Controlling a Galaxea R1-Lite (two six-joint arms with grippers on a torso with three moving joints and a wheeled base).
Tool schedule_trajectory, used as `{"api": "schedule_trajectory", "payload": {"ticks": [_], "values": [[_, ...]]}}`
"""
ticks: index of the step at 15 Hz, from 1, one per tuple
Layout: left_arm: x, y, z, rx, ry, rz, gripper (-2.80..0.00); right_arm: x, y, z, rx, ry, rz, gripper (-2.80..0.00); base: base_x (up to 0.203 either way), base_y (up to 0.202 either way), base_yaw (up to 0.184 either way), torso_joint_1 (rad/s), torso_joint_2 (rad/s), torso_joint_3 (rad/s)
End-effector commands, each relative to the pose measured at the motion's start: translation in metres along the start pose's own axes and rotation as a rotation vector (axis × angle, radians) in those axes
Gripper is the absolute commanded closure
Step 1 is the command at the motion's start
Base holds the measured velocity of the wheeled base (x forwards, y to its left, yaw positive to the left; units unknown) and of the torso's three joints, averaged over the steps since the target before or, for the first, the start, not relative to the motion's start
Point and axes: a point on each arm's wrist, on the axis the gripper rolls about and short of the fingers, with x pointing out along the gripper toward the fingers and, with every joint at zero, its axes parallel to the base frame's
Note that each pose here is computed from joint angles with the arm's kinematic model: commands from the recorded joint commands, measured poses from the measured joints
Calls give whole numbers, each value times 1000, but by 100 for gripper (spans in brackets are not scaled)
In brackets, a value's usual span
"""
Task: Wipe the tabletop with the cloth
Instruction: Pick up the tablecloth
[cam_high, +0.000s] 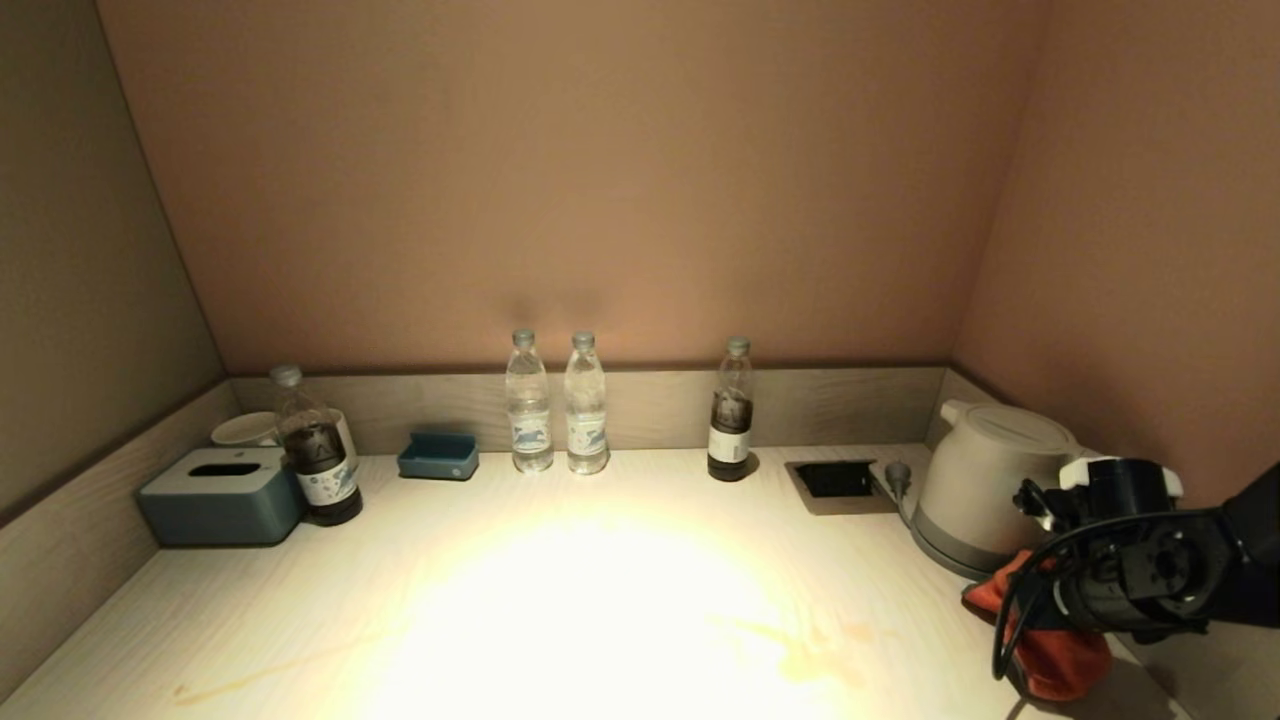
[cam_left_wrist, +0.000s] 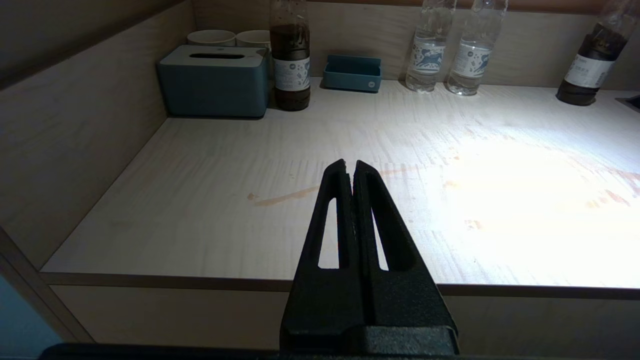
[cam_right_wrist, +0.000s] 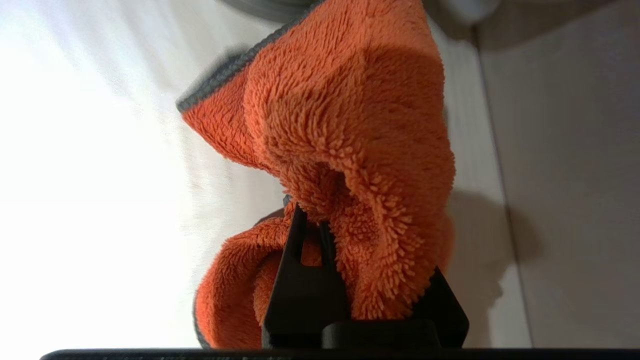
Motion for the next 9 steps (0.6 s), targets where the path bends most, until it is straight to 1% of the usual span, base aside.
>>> {"api": "schedule_trajectory", "payload": {"ticks": [1,2,3,6,8,9], "values": [[0,0,0,-1,0,0,0,-32,-4,14,10,-120,31,0,0,0,0,0,0,0],[0,0,0,-1,0,0,0,-34,-4,14,9,-126,42,0,0,0,0,0,0,0],[0,0,0,-1,0,0,0,-40,-5,17,10,-152,60,0,0,0,0,0,0,0],[0,0,0,-1,0,0,0,-96,-11,29,26,-351,145,0,0,0,0,0,0,0],[0,0,0,-1,0,0,0,-135,-13,37,69,-494,231,0,0,0,0,0,0,0],[0,0,0,-1,0,0,0,-152,-12,40,90,-552,269,0,0,0,0,0,0,0]]}}
